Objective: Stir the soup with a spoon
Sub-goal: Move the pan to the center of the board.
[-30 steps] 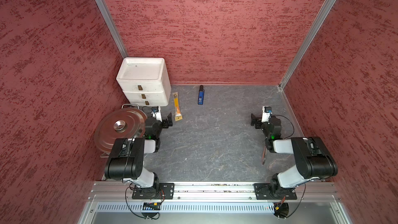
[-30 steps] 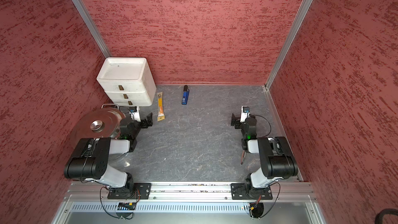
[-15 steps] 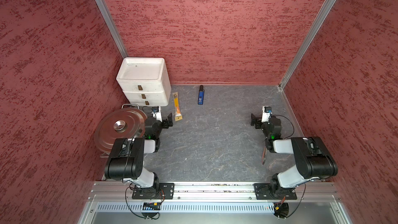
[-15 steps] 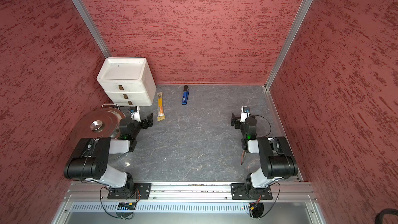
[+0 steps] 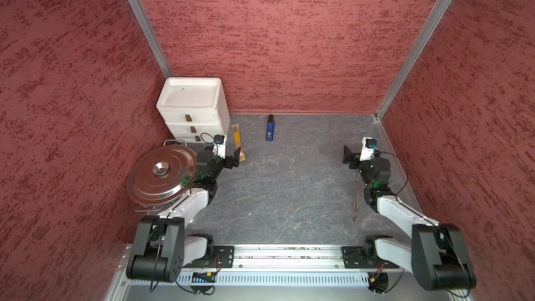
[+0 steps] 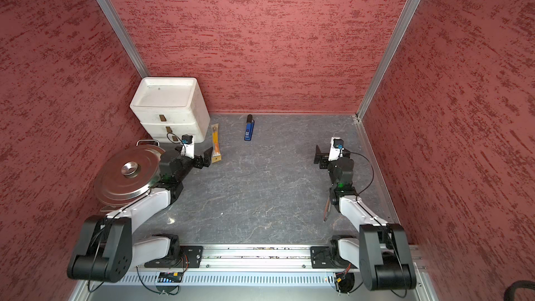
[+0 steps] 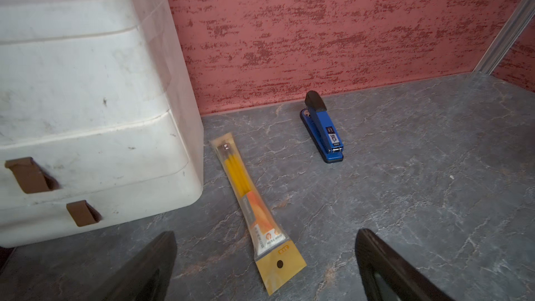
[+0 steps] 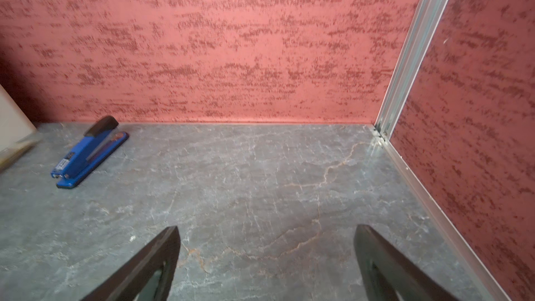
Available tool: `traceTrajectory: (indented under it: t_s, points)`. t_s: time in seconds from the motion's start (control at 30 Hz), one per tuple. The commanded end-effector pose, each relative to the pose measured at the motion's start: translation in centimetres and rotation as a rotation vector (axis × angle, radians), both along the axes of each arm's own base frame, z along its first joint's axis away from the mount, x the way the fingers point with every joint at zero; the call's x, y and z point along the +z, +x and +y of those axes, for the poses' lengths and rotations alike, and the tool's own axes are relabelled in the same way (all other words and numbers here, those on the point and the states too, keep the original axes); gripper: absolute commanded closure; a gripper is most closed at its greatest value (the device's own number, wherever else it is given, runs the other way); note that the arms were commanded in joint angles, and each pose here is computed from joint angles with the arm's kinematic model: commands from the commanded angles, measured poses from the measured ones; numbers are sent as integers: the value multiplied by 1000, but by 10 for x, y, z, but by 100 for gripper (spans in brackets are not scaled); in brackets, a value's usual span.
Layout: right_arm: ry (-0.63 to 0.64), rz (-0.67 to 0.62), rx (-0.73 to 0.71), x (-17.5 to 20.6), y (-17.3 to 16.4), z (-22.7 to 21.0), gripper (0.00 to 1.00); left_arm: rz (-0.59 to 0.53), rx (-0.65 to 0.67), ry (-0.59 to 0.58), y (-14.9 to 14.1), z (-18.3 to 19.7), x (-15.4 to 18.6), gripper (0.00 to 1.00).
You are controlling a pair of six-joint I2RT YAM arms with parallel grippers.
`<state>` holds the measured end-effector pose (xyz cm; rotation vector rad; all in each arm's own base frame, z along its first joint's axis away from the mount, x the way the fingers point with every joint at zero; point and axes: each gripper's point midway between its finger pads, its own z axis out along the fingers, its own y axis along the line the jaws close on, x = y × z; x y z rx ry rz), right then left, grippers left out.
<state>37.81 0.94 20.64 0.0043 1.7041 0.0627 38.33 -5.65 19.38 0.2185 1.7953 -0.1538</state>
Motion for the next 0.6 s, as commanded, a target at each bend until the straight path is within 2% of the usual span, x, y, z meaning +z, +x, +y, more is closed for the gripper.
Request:
traceTrajectory:
  t_s: [0.0, 0.2, 0.33, 0.43, 0.57]
  points:
    - [81, 112, 48, 20, -6, 10, 2, 112, 103, -39, -12, 9, 13, 0]
    - [239, 317, 108, 31, -24, 32, 4, 320, 465, -273, -51, 52, 55, 0]
    - [296, 428, 211, 25, -39, 62, 7, 522, 697, -414, -102, 81, 47, 0]
    - [298, 498, 299, 22, -50, 92, 9, 628, 782, -455, -135, 92, 41, 0]
    - [288, 548, 367, 17, -49, 119, 9, 706, 779, -474, -147, 92, 39, 0]
